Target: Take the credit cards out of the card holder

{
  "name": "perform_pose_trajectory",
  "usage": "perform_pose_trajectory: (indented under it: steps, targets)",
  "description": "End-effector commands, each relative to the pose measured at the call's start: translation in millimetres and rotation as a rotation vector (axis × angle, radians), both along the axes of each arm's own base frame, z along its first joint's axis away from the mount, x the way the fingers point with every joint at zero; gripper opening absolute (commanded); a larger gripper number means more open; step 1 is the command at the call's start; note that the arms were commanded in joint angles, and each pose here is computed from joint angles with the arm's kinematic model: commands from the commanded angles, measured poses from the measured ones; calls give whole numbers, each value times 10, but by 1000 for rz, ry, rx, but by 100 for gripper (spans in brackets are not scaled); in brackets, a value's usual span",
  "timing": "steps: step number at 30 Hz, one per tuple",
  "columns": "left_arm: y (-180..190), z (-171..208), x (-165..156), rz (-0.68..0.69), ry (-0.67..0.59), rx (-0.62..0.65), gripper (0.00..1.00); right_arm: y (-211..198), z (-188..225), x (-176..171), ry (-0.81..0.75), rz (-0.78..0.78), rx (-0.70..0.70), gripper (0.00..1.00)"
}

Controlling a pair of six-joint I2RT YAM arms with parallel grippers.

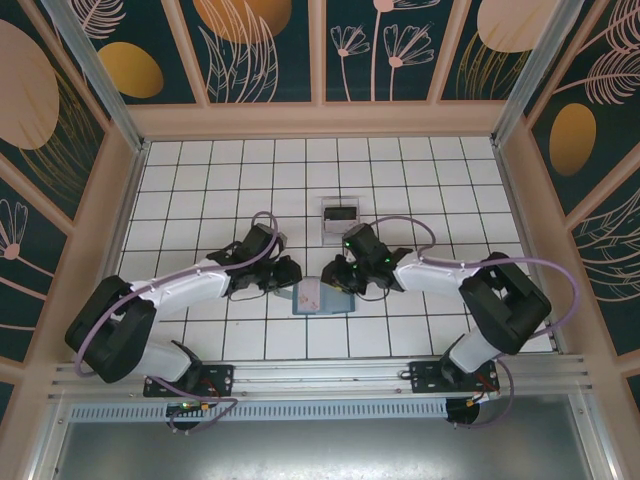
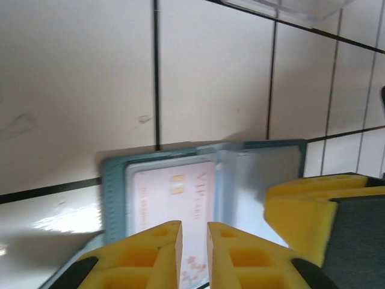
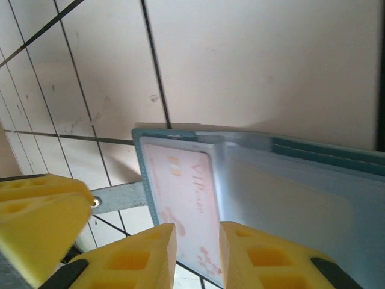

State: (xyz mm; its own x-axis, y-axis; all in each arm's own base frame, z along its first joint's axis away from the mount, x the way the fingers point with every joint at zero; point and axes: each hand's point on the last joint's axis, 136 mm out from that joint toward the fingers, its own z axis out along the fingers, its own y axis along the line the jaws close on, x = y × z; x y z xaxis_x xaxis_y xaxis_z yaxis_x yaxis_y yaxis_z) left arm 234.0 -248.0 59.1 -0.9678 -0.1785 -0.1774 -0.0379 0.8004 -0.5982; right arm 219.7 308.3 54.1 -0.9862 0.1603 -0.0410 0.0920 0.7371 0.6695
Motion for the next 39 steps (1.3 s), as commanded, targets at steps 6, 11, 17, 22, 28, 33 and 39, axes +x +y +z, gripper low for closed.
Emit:
perform_pose_trajectory:
  steps: [6,11,17,22,28,33,39]
  targets:
    - [112,-112,-121,-4,24,21,20,262,-35,4,11,83,7,26]
    - [95,-142,-149,-16,36,12,20,270,-103,-21,25,100,-6,26]
    - [23,-191,-178,-59,67,3,20,191,-189,-51,26,110,-57,24]
    - [8,-248,-174,-75,84,18,20,212,-212,-92,33,124,-43,24]
    - [6,-292,-179,-73,94,21,20,309,-172,-129,28,152,-11,24]
    - [31,-297,-182,-67,94,30,20,235,-287,-135,38,153,-93,24]
    - [43,-293,-189,-65,96,37,20,171,-308,-130,32,146,-127,24]
